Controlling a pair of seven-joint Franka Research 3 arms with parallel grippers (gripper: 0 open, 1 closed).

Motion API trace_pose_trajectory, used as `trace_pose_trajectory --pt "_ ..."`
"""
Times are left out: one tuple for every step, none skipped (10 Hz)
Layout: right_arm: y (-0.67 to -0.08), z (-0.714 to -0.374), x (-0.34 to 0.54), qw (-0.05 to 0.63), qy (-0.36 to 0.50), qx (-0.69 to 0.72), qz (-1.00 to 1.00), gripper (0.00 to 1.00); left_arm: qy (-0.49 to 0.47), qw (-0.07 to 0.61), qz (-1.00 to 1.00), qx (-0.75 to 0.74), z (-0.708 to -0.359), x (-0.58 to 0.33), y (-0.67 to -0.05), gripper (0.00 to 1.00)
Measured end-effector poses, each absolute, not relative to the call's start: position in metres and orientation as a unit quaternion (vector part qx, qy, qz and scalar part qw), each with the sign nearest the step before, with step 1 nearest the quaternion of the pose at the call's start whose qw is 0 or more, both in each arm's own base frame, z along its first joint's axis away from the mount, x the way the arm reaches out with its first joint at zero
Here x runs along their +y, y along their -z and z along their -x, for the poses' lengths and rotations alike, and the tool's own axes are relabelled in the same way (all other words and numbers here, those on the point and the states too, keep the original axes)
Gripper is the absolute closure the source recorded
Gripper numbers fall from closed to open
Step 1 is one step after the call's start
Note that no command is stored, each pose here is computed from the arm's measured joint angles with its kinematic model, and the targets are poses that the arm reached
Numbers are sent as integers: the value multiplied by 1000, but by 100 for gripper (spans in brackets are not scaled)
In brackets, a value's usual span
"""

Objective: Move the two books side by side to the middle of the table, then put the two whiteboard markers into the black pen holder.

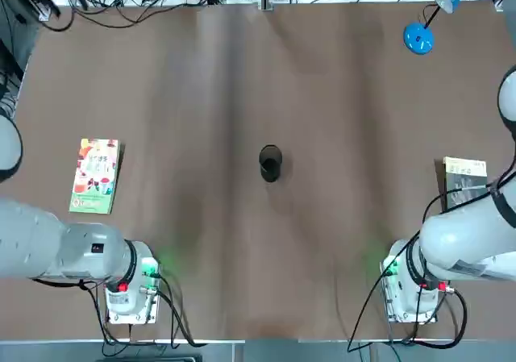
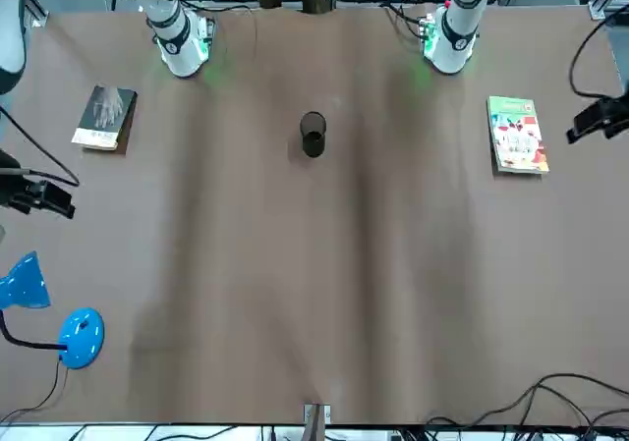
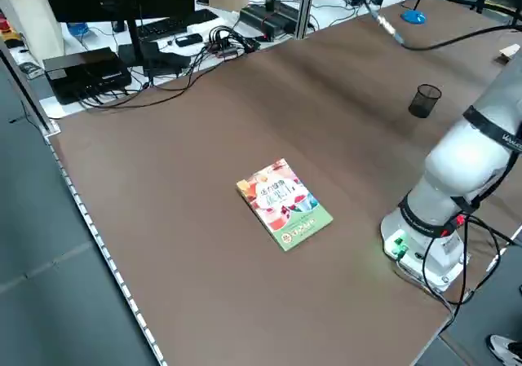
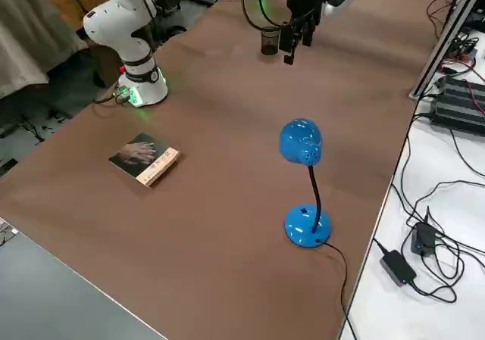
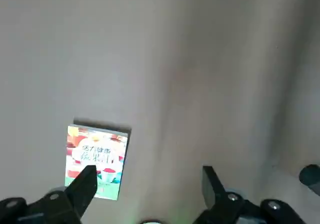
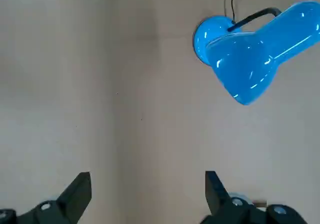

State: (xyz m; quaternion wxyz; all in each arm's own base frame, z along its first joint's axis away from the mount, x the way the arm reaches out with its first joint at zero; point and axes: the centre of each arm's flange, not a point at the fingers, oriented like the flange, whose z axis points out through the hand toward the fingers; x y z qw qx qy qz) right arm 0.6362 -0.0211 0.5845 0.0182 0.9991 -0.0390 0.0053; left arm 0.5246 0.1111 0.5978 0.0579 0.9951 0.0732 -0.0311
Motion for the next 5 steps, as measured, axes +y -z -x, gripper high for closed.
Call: trace_pose_trajectory --pt "-581 -635 -24 12 5 -35 -999 0 41 81 -993 73 -513 149 -581 5" --pt "-577 -631 -38 3 21 1 -1000 0 49 109 -991 61 -499 183 -560 4" --pt "-572 -625 -61 -29 42 51 -997 0 52 144 -987 48 -481 218 -535 4" --pt "-567 -615 -95 -78 55 69 -993 0 45 186 -981 32 -458 254 -507 2" --pt "-565 -603 -136 -114 58 58 -990 0 33 229 -973 18 -431 292 -474 0"
